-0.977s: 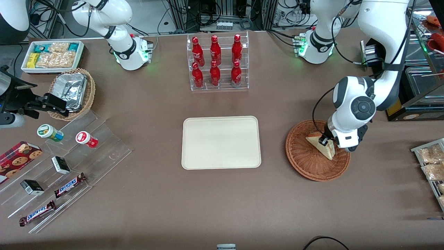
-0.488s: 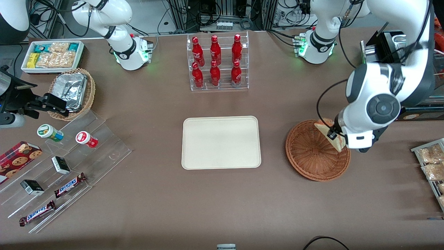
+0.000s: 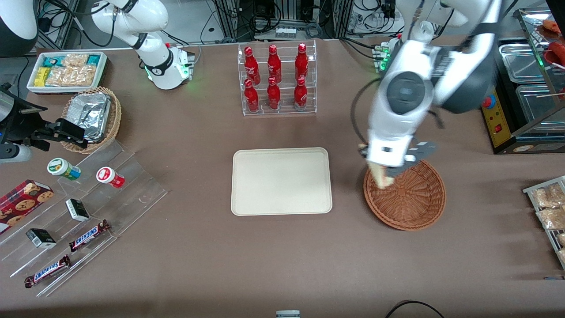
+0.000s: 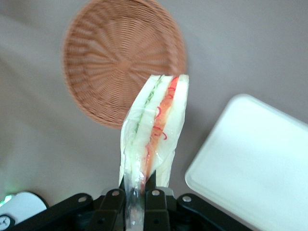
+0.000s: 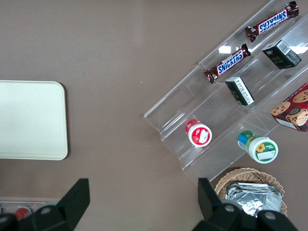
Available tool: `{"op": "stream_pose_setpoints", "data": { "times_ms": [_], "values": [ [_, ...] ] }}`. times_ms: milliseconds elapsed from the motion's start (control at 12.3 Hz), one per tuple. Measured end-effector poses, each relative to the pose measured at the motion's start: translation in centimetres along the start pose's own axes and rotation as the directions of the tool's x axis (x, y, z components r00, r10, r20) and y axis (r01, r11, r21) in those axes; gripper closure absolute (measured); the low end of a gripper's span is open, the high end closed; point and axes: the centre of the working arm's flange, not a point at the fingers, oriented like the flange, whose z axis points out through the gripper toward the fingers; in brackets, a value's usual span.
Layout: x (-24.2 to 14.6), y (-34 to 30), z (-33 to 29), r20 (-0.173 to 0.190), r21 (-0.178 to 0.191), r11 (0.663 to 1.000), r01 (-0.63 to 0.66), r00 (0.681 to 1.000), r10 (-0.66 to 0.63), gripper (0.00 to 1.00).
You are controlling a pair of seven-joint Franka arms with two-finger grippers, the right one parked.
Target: Place sandwich from basket to tray
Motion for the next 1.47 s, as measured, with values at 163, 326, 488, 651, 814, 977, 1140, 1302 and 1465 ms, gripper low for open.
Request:
{"op": "stream_pose_setpoints", "data": {
  "times_ms": [163, 326, 488, 651, 814, 977, 1140, 1302, 1465],
  "values": [
    [-2.5, 5.0, 1.8, -0.026, -0.021, 0.995, -0.097, 0.995, 0.097, 0.87],
    [-4.3, 9.8, 5.1, -0.055, -0.051, 0.985, -0.165, 0.985, 0.162, 0.87],
    [-6.3, 14.2, 9.5, -0.068, -0.058, 0.974, -0.219, 0.974, 0.215, 0.87],
    [-7.7, 17.6, 13.8, -0.067, -0.046, 0.966, -0.255, 0.966, 0.251, 0.87],
    [-8.6, 19.8, 17.4, -0.067, -0.038, 0.961, -0.274, 0.960, 0.271, 0.87],
    [-9.0, 20.7, 19.4, -0.065, -0.034, 0.959, -0.282, 0.958, 0.279, 0.87],
    [-9.3, 21.0, 19.3, -0.069, -0.035, 0.958, -0.285, 0.957, 0.282, 0.87],
    [-9.2, 21.1, 19.2, -0.072, -0.038, 0.958, -0.283, 0.957, 0.280, 0.87],
    [-9.2, 21.1, 19.2, -0.081, -0.032, 0.958, -0.286, 0.956, 0.283, 0.79]
  ]
}}
